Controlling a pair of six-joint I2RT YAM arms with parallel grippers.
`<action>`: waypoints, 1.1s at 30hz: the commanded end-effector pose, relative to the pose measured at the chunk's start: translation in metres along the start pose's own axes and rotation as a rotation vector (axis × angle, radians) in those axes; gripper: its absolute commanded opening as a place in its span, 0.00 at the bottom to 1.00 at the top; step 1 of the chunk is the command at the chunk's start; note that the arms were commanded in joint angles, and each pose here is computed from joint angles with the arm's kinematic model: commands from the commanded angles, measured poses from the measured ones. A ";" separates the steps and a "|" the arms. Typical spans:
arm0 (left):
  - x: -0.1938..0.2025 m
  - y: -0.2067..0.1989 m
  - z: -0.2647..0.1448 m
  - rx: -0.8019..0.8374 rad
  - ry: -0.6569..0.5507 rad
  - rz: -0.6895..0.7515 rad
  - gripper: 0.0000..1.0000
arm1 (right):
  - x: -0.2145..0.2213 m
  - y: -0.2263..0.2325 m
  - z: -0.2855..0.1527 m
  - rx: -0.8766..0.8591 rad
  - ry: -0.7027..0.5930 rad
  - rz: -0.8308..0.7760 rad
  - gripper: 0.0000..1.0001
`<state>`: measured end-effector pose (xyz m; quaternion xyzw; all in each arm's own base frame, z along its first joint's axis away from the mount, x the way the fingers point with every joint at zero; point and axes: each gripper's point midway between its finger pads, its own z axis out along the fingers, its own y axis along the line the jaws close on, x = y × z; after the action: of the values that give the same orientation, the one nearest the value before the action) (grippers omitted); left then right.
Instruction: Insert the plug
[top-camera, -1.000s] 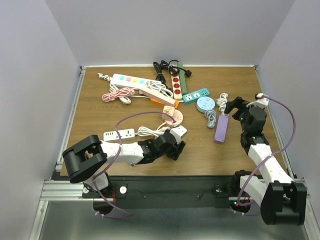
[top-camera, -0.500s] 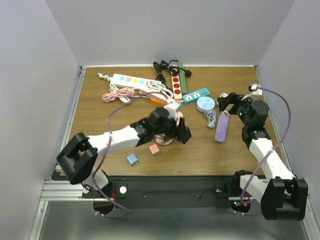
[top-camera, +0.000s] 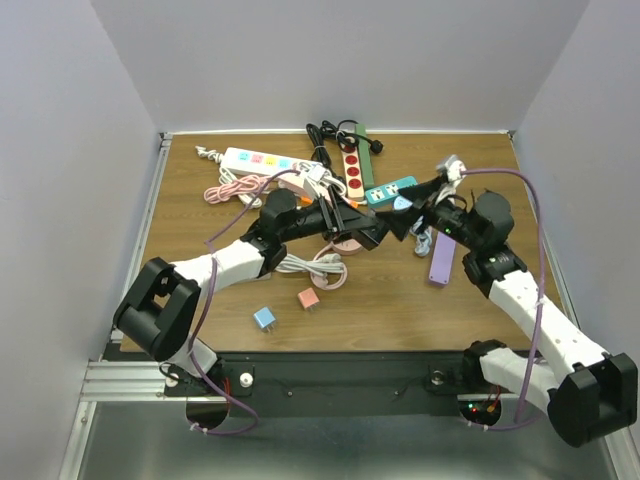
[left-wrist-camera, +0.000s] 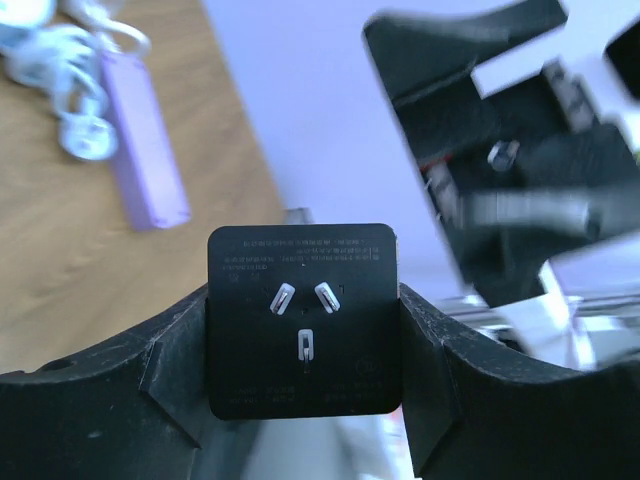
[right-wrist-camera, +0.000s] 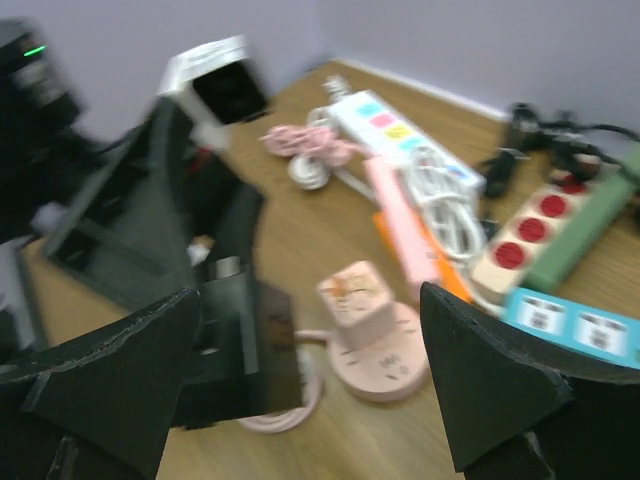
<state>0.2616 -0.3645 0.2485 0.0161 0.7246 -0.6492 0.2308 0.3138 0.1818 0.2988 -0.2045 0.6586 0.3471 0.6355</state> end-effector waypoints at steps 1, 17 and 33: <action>-0.010 -0.066 -0.014 0.259 0.000 -0.088 0.00 | -0.011 0.030 0.012 -0.088 -0.032 -0.084 0.95; -0.024 -0.066 -0.032 0.368 0.010 -0.332 0.00 | -0.009 0.073 0.004 -0.200 -0.013 -0.127 0.95; -0.031 -0.067 -0.029 0.377 0.027 -0.380 0.00 | 0.000 0.086 0.003 -0.239 0.019 -0.130 0.95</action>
<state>0.2675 -0.3453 0.2762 -0.1277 0.6302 -0.7638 0.0565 0.2601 0.2339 0.3111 -0.3066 0.6157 0.3755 0.6212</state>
